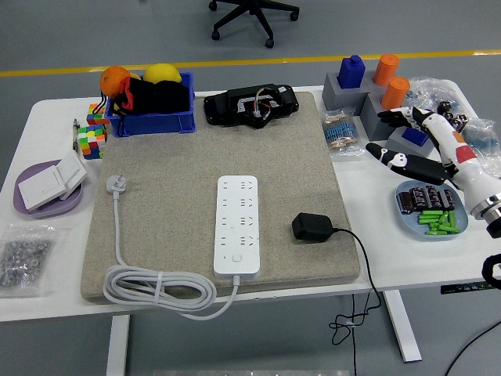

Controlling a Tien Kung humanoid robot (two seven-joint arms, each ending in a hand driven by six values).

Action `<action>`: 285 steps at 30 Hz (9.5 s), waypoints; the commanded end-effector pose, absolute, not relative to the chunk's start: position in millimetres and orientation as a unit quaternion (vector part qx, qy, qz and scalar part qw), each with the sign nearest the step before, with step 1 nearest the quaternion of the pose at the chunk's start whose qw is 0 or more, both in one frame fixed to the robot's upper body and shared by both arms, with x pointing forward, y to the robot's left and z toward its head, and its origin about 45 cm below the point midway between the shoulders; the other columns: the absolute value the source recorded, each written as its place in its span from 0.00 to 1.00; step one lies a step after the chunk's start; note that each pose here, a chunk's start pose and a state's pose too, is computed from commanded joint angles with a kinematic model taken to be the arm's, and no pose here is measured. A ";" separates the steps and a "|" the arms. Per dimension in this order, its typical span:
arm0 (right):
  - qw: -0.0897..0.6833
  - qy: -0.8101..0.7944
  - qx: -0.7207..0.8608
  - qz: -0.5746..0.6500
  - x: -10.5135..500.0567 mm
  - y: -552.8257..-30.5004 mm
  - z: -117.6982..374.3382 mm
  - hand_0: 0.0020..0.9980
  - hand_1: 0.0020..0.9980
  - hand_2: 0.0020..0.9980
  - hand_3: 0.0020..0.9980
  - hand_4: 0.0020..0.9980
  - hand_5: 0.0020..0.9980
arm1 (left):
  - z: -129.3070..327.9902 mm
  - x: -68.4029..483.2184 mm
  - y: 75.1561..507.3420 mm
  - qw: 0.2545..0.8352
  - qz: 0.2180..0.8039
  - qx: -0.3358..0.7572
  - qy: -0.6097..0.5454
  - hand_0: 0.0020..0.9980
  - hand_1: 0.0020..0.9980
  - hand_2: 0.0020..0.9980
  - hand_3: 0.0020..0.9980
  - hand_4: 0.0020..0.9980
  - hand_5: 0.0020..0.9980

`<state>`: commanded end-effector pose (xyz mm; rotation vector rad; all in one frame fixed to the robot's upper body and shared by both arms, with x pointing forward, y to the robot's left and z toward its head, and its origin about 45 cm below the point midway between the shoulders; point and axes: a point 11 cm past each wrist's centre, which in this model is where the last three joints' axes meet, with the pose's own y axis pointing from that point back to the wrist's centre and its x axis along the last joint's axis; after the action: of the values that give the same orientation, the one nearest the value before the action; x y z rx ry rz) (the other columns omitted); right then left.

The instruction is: Press the white button,pick up the black plug,place it near the board,insert it into the board

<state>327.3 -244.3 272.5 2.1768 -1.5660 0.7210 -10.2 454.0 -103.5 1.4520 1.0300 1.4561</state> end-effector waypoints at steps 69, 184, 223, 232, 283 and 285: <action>0.275 -0.349 0.859 0.255 268.4 -89.0 141.9 0.00 0.00 0.11 0.62 0.53 0.15 | -106.8 -7.5 445.3 0.413 0.574 0.573 0.414 0.81 0.78 0.73 0.78 0.59 0.53; 0.179 -0.439 0.827 0.301 319.3 -118.2 208.2 0.28 0.21 0.32 0.65 0.63 0.21 | -108.7 -11.3 440.5 0.413 0.570 0.574 0.419 0.81 0.78 0.73 0.78 0.59 0.53; 0.275 -0.473 0.794 0.266 339.9 -187.3 168.1 0.74 0.77 0.75 0.44 0.91 0.28 | -109.1 -7.1 439.1 0.417 0.572 0.570 0.417 0.81 0.78 0.73 0.78 0.59 0.52; 0.294 -0.475 0.790 0.253 338.5 -197.8 155.6 0.70 0.75 0.72 0.46 0.90 0.25 | -109.0 -6.8 439.3 0.417 0.572 0.571 0.417 0.81 0.78 0.73 0.78 0.59 0.53; 0.319 -0.462 0.796 0.225 328.6 -204.2 141.6 0.58 0.67 0.62 0.46 0.88 0.15 | -109.0 -7.0 439.3 0.417 0.572 0.571 0.416 0.81 0.78 0.73 0.78 0.59 0.53; 0.319 -0.462 0.796 0.225 328.2 -204.3 142.0 0.58 0.67 0.62 0.46 0.88 0.15 | -109.1 -7.0 439.1 0.417 0.572 0.571 0.416 0.81 0.78 0.73 0.78 0.59 0.53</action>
<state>328.2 -204.3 142.0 2.0946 -1.2151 0.5929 -7.0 439.1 -109.1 1.4324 1.0451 1.4345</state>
